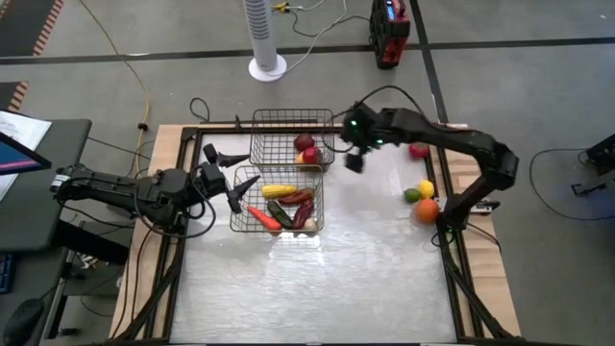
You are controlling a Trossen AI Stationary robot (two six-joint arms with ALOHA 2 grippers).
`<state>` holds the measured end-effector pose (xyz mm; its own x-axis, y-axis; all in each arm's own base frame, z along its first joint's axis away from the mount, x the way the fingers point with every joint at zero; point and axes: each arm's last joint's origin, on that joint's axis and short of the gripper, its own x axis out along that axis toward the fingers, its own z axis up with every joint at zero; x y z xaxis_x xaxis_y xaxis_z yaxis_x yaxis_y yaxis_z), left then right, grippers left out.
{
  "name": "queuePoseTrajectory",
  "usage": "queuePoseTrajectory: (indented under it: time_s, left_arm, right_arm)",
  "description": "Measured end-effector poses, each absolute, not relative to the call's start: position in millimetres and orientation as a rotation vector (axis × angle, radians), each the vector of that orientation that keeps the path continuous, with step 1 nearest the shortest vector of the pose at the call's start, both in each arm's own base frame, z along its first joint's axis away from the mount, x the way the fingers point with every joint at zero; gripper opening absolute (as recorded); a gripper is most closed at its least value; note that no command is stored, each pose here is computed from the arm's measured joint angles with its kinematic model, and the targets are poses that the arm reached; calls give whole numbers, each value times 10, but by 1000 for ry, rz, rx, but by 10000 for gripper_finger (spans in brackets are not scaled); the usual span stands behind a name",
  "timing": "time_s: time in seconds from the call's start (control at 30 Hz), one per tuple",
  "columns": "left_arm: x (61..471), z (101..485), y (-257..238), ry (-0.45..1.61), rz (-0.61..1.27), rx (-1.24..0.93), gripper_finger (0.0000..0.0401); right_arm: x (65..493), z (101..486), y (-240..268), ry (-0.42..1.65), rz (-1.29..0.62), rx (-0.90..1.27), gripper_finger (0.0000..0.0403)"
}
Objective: Sort produce into baskets
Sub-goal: Put the lime into the top wire basket
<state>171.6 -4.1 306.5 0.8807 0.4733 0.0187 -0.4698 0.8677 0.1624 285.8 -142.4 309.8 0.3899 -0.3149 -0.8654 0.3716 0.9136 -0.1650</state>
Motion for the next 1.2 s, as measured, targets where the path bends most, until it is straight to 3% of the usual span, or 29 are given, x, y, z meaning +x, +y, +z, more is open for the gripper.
queuePoseTrajectory:
  time_s: [0.17,0.4,0.6,0.87,1.2]
  left_arm:
    - [1717,3060,-40,27,493,166,279]
    - [1716,3054,-48,27,488,148,279]
    - [1716,3050,-49,29,486,135,279]
    - [1716,3050,-49,27,486,130,279]
    - [1716,3051,-49,27,488,139,279]
  right_arm:
    - [2465,2917,-1327,1471,-482,235,385]
    - [2160,2317,-1246,1748,-485,310,385]
    - [1917,1857,-1133,1889,-474,353,385]
    - [1768,1575,-1064,1932,-497,315,378]
    - [1753,1516,-1028,1954,-510,193,285]
